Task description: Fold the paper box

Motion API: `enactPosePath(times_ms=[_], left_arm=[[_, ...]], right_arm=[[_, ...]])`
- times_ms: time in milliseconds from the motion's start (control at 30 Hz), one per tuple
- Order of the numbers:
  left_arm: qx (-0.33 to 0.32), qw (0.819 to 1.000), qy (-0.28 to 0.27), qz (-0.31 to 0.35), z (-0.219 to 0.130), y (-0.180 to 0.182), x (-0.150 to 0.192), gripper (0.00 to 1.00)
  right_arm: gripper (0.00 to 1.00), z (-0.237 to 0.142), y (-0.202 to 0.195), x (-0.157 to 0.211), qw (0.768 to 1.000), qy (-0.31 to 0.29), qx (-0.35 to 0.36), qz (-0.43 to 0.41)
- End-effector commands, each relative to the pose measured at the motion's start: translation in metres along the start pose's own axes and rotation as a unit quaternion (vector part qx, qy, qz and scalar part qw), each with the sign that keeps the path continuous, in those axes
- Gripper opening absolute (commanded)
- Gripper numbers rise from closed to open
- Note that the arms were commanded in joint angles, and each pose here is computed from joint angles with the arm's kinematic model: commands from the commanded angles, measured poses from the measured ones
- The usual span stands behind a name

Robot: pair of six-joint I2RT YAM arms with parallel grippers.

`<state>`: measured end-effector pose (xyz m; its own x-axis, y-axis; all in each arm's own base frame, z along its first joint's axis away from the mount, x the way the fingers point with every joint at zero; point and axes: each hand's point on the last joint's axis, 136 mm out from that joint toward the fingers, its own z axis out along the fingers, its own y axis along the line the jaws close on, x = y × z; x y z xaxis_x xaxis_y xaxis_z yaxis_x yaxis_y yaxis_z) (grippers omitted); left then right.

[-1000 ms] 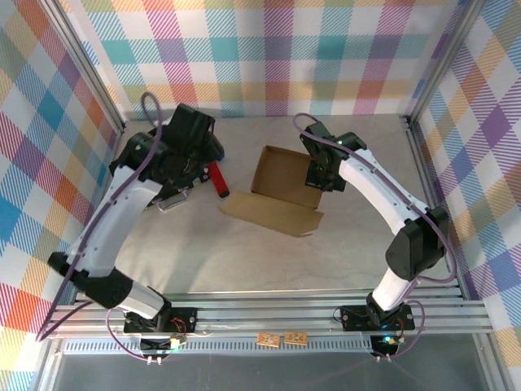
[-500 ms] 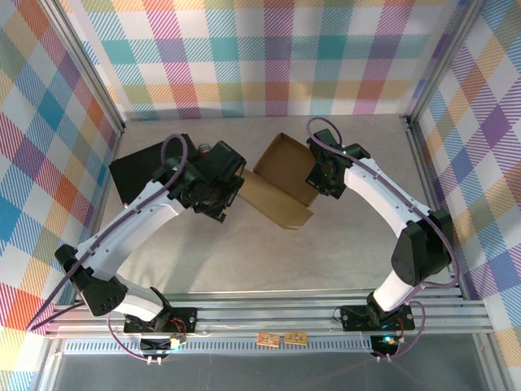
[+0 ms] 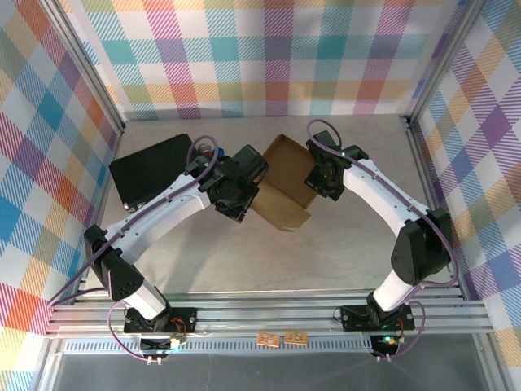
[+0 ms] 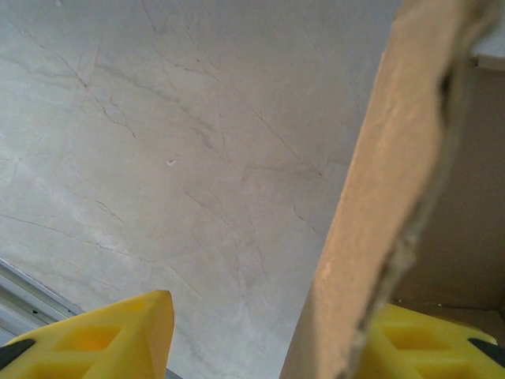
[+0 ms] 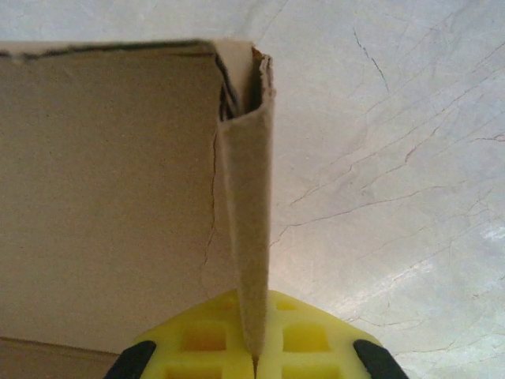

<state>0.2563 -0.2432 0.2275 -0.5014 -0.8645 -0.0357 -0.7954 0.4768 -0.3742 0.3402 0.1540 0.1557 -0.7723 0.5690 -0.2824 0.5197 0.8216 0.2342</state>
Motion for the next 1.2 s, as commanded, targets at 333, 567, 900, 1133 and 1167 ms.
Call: enactPosePath(times_ms=[333,567,900,1133,1167], left_arm=[[-0.018,1.000,-0.010,-0.015,-0.015,0.008,-0.004,0.47],[-0.037,0.999,-0.011,-0.005,-0.011,0.013,-0.001,0.42],[-0.060,0.998,-0.015,-0.005,0.007,0.018,0.002,0.35],[-0.088,0.996,-0.015,0.003,0.010,0.025,0.004,0.26],[-0.093,0.995,-0.017,0.003,0.011,0.028,0.003,0.24]], right_arm=[[0.00,0.011,-0.006,0.006,0.999,-0.005,0.036,-0.028],[0.00,0.010,-0.005,0.009,0.999,-0.009,0.040,-0.036],[0.00,0.005,-0.003,0.014,0.999,-0.005,0.036,-0.033],[0.00,0.006,-0.010,0.016,0.998,-0.007,0.046,-0.031],[0.00,0.006,-0.012,0.017,0.998,-0.007,0.048,-0.030]])
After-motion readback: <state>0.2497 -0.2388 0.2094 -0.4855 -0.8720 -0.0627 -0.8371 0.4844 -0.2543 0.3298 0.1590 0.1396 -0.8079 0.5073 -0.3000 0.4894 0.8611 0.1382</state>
